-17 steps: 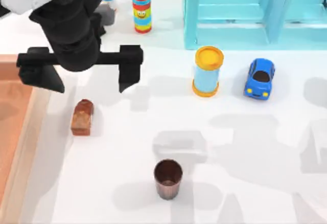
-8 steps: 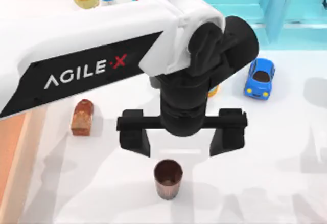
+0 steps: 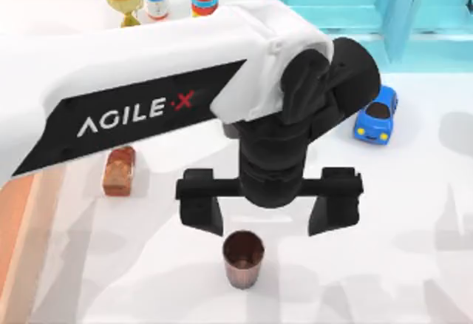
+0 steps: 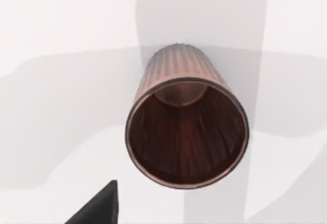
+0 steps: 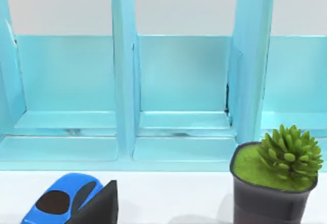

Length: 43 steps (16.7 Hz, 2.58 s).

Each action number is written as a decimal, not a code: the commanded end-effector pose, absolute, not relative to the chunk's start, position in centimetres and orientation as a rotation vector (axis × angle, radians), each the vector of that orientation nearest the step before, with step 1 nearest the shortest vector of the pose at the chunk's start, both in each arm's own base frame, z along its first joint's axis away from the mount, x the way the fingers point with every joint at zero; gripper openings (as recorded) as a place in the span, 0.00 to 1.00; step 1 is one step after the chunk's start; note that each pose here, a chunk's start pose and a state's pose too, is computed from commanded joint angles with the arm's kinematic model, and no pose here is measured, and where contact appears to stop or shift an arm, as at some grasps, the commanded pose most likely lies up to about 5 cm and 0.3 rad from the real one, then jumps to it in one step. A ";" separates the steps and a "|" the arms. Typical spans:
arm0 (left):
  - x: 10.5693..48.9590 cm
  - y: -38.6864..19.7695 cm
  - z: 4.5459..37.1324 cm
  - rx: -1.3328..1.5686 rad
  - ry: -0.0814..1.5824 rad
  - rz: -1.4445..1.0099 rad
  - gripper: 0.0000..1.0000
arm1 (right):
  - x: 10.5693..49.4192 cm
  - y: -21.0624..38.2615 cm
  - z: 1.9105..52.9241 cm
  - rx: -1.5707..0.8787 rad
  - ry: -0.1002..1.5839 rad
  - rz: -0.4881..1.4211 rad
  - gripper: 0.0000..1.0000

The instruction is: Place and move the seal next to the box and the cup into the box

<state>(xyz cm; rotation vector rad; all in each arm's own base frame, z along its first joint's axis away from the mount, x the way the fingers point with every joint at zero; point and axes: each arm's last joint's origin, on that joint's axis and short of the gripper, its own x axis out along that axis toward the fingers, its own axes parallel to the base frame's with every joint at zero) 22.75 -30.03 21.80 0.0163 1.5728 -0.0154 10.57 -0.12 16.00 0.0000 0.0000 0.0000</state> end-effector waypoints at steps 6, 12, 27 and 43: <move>22.8 -30.2 16.4 0.015 1.572 -0.016 1.00 | 10.6 -0.1 16.0 0.000 0.000 0.000 1.00; 22.6 -30.1 14.8 0.016 1.572 -0.016 1.00 | 10.6 -0.1 16.0 0.000 0.000 0.000 1.00; 22.6 -30.1 14.8 0.016 1.572 -0.016 0.00 | 10.6 -0.1 16.0 0.000 0.000 0.000 1.00; 23.0 -23.3 22.3 0.016 1.572 -0.016 0.00 | 10.6 -0.1 16.0 0.000 0.000 0.000 1.00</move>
